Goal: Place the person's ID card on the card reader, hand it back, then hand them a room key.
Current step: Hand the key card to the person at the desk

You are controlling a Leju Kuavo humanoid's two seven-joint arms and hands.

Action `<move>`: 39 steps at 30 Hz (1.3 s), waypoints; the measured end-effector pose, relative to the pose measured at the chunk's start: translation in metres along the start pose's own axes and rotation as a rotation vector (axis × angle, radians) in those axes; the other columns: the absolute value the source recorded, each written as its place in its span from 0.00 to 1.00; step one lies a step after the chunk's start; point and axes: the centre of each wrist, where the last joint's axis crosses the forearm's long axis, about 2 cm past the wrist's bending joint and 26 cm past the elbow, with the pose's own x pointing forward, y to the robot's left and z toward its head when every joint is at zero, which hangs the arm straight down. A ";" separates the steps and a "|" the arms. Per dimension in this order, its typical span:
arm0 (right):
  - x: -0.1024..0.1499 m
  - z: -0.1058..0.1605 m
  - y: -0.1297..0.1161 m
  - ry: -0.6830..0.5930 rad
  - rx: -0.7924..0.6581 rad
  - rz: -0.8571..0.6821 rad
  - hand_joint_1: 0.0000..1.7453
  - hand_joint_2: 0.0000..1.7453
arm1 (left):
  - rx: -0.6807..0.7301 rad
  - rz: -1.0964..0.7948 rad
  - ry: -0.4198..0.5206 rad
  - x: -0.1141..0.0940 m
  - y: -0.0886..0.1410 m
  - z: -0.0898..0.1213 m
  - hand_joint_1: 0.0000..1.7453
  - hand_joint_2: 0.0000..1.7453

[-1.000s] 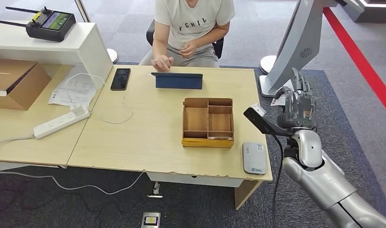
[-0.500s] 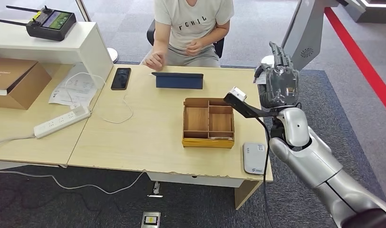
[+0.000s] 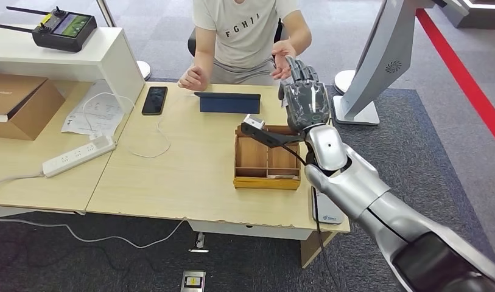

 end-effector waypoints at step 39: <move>0.002 0.005 0.031 0.037 0.172 0.154 0.00 0.00 | 0.003 0.035 0.045 -0.030 0.001 0.006 0.00 0.00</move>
